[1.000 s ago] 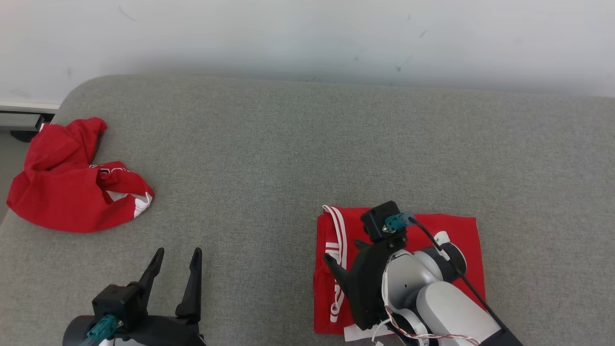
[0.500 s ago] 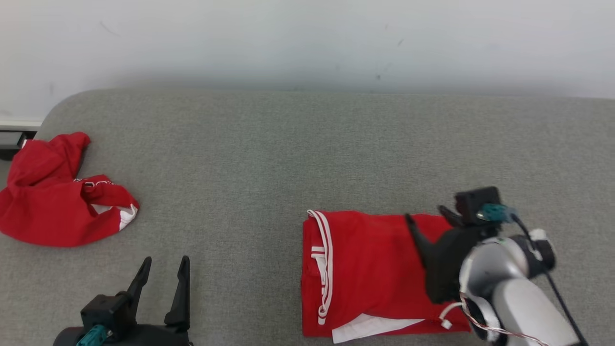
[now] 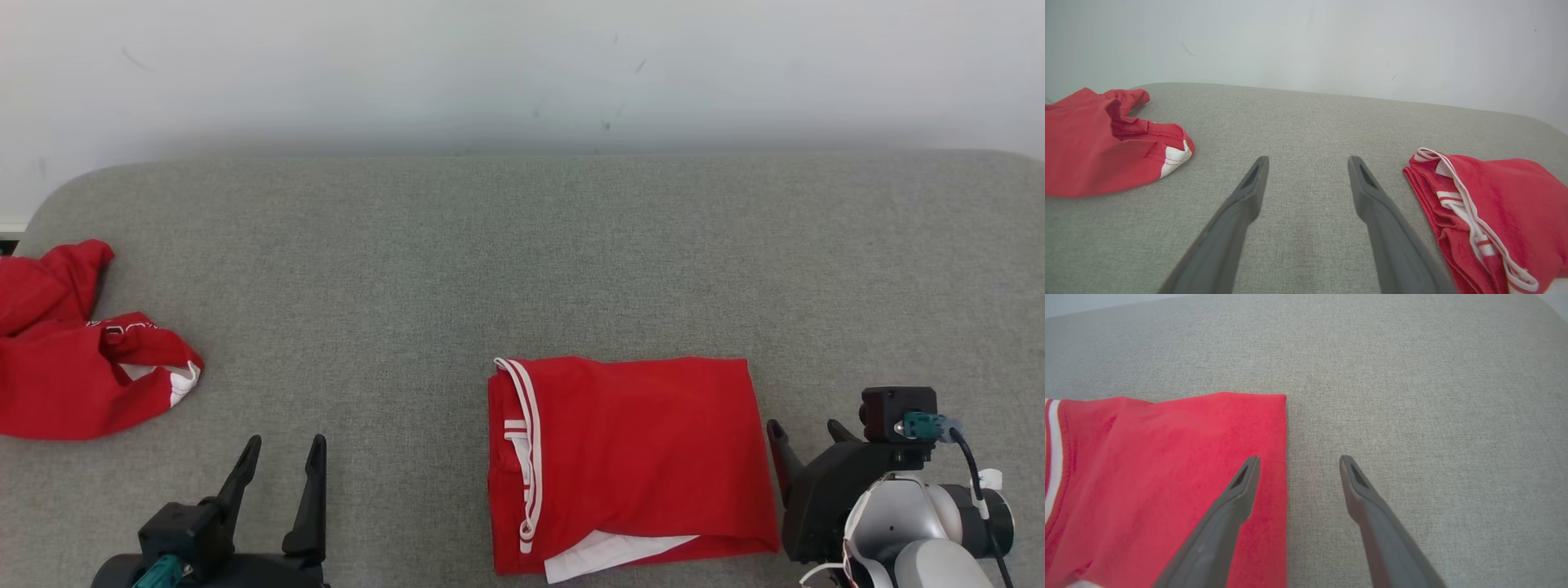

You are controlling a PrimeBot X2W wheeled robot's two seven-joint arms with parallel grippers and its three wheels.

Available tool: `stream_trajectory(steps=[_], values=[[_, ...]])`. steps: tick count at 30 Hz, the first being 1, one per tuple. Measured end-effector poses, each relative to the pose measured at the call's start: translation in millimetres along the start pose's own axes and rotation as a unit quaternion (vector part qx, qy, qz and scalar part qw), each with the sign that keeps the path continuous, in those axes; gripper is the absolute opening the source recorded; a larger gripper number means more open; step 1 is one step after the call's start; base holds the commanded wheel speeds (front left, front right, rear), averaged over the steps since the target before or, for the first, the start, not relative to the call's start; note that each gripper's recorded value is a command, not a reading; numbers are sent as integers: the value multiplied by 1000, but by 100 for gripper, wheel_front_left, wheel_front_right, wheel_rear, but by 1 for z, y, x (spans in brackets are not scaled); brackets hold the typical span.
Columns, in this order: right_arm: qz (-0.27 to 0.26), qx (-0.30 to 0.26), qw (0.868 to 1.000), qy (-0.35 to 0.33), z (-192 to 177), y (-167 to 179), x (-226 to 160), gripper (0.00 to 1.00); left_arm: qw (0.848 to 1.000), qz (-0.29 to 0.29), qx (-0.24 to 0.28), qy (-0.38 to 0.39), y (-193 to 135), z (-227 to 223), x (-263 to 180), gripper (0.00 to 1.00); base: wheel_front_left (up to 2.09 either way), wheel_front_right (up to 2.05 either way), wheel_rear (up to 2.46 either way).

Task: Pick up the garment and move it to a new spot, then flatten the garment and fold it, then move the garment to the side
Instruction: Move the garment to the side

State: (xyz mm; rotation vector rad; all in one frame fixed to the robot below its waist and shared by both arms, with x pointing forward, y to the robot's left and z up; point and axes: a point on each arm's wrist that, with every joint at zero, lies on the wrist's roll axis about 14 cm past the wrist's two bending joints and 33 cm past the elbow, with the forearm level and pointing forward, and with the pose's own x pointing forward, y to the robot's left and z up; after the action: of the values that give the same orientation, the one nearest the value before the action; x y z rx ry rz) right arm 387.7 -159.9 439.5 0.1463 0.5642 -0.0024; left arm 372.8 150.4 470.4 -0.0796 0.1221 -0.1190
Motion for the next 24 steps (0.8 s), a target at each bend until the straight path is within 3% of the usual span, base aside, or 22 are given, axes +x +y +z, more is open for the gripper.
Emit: stream_trajectory(steps=[5, 24], values=[[-14, 13, 1000, 19, -9, -8, 4, 100, 1000, -4, 0, 3, -2, -2, 0, 100, 0, 0, 0], [11, 11, 994, 110, -37, 15, 34, 100, 1000, 13, 2, 6, 10, 0, 4, 100, 0, 0, 0]])
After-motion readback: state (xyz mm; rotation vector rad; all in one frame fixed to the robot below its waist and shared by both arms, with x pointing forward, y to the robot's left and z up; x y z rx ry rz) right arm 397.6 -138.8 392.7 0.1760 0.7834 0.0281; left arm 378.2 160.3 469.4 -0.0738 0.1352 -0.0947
